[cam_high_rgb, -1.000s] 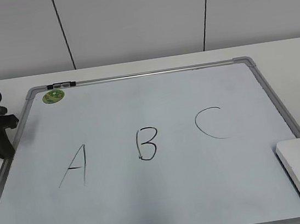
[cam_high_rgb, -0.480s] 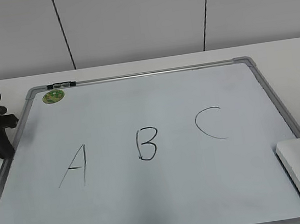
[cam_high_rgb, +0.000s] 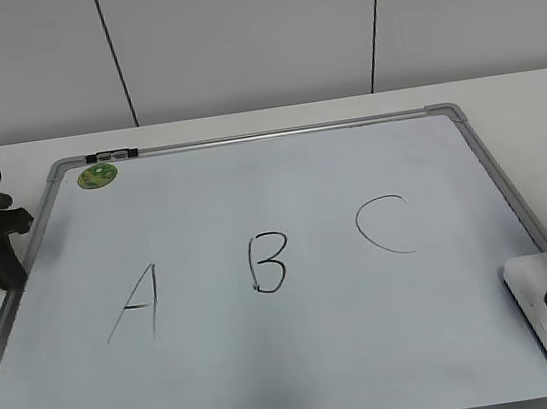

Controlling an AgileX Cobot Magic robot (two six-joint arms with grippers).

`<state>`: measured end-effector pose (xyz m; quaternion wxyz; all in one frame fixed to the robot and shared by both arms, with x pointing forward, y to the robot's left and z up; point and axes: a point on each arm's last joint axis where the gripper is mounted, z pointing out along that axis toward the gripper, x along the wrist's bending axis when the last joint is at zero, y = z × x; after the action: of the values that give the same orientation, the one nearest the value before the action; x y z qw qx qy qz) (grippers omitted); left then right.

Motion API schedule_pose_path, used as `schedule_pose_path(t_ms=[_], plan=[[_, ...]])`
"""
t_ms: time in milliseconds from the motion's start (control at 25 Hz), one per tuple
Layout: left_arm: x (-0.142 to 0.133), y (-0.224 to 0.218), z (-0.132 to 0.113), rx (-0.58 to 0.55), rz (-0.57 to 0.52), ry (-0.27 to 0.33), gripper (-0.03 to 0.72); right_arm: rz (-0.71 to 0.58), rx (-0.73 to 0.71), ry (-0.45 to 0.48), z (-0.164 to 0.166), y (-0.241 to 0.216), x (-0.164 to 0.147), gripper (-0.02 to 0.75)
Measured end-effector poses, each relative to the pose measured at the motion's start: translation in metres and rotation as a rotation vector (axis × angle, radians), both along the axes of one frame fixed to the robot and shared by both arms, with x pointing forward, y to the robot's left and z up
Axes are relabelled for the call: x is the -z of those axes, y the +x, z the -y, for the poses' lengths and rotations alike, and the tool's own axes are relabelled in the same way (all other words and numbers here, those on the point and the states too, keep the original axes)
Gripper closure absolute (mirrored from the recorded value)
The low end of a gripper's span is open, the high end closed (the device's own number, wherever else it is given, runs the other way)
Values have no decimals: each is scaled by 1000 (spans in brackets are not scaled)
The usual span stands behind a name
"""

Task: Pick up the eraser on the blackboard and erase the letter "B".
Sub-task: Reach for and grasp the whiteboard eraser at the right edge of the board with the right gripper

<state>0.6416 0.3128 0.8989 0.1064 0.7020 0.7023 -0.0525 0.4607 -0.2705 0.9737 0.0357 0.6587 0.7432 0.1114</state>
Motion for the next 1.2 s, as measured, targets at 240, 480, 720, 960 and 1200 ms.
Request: schedule_pose_path(t_ms=[240, 480, 720, 960, 1200], plan=[[0, 0, 0, -1, -1, -1, 648, -65, 0, -18, -3, 24, 17, 76], [0, 0, 0, -1, -2, -2, 657, -129, 5, -25, -4, 35, 36, 76], [0, 0, 0, -1, -2, -2, 657, -160, 12, -34, -4, 38, 50, 102], [0, 0, 0, -2, -2, -4, 657, -155, 28, -40, -3, 39, 49, 207], [0, 0, 0, -2, -2, -4, 657, -172, 21, -42, -4, 44, 43, 209]])
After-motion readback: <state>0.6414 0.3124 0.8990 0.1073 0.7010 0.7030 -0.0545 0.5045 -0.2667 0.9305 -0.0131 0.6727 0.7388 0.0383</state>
